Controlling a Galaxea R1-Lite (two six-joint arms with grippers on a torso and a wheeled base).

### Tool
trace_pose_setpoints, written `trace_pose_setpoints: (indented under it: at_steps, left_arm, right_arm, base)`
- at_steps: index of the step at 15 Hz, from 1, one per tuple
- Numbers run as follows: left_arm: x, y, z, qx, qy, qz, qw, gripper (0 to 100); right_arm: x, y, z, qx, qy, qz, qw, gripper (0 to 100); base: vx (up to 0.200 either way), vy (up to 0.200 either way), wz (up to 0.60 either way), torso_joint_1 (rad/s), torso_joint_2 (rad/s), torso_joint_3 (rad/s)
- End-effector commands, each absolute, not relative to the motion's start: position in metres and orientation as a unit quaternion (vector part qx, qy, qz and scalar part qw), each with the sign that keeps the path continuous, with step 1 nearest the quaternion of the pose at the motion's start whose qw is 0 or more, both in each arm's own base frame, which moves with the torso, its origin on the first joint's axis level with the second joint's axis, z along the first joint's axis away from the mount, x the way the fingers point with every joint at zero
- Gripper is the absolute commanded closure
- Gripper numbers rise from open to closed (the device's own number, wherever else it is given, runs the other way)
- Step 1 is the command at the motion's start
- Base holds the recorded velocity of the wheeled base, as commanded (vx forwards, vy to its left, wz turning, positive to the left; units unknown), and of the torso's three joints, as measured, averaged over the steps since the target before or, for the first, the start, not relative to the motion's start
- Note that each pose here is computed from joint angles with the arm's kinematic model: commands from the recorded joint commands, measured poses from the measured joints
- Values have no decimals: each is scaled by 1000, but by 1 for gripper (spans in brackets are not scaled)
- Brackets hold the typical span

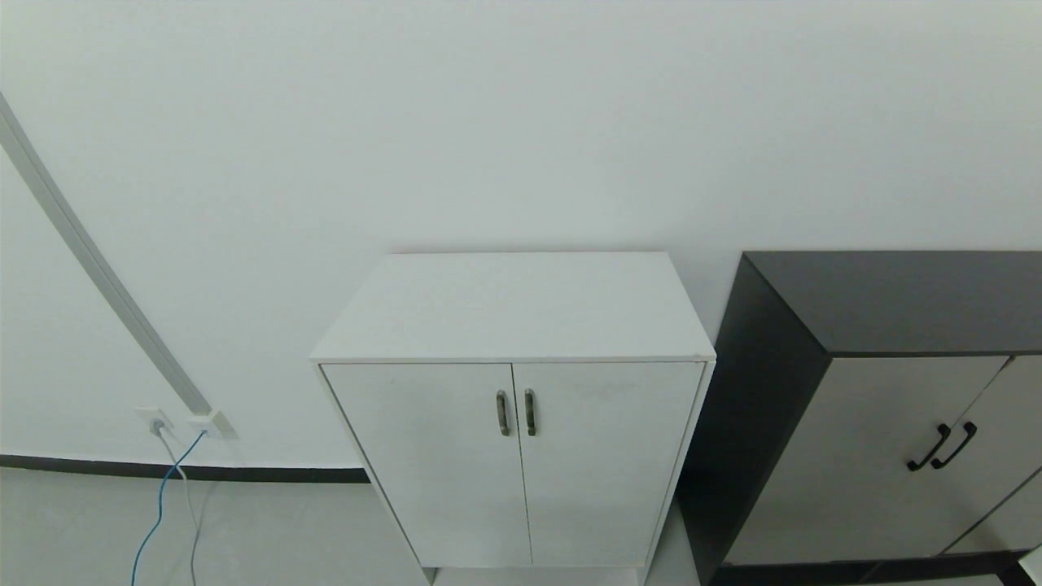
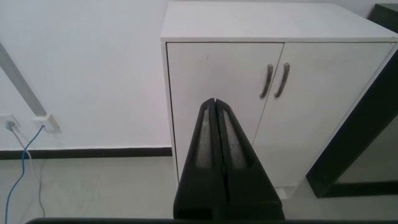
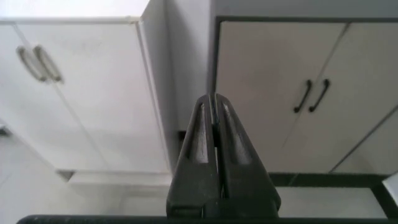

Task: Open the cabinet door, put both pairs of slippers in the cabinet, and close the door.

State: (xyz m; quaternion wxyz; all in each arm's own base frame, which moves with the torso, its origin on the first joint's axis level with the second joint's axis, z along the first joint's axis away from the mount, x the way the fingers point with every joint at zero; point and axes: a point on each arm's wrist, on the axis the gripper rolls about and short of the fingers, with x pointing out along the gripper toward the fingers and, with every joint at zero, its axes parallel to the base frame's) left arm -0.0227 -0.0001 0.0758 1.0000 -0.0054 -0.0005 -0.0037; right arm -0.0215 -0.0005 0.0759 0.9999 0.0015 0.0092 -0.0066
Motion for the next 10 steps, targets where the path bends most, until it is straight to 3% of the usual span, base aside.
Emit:
trace_pose_setpoints:
  at_steps: [1,10]
  left_arm:
    - [-23,0,76,-5,-1,-4,1000,100]
    - [-23,0,76,-5,-1,-4,1000,100]
  right_arm:
    - [-23,-1,76,15,-1,-15,1000,100]
    - [-23,-1,76,36,-3,-18,999,100]
  base:
    - [0,0,0,0,0,0]
    - [0,0,0,0,0,0]
